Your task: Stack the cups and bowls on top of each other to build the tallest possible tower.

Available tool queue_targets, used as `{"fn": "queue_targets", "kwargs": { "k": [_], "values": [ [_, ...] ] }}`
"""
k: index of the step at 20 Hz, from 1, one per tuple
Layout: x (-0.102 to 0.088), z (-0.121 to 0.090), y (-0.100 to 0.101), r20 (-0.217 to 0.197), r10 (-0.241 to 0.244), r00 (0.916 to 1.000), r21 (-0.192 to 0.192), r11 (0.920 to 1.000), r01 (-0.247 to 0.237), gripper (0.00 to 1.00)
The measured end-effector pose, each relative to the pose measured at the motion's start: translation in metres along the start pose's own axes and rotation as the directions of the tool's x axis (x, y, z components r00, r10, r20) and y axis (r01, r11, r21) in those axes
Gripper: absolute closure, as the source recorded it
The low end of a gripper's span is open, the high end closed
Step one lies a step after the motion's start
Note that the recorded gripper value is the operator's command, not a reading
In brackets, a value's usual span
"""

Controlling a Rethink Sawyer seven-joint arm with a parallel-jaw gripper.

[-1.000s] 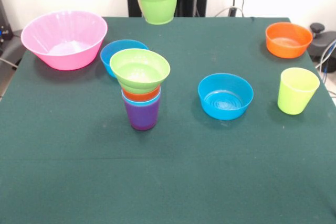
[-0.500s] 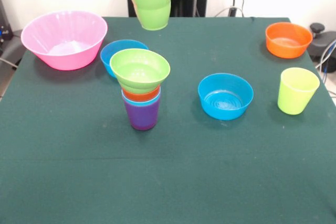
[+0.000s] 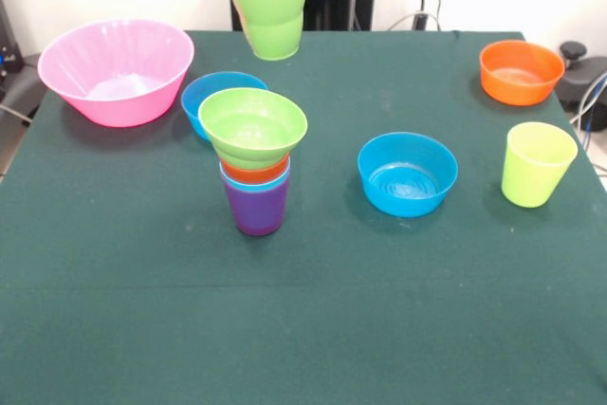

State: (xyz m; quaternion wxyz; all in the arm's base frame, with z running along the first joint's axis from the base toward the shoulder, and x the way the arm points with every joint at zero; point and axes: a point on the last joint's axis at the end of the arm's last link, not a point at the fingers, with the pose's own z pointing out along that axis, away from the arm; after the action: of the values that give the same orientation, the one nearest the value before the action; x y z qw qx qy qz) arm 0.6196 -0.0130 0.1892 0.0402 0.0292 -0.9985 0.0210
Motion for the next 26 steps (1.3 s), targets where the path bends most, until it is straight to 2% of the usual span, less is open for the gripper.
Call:
{"fn": "queue_targets", "kwargs": {
  "k": [9, 20, 26],
  "values": [
    [0.009, 0.024, -0.006, 0.037, 0.018, 0.9992, 0.003, 0.9998, -0.018, 1.00],
    [0.027, 0.045, 0.001, 0.006, 0.015, 0.9999, 0.018, 0.9997, -0.015, 1.00],
    [0.040, 0.061, -0.005, 0.032, 0.030, 0.9990, 0.024, 0.9992, -0.031, 1.00]
  ]
}}
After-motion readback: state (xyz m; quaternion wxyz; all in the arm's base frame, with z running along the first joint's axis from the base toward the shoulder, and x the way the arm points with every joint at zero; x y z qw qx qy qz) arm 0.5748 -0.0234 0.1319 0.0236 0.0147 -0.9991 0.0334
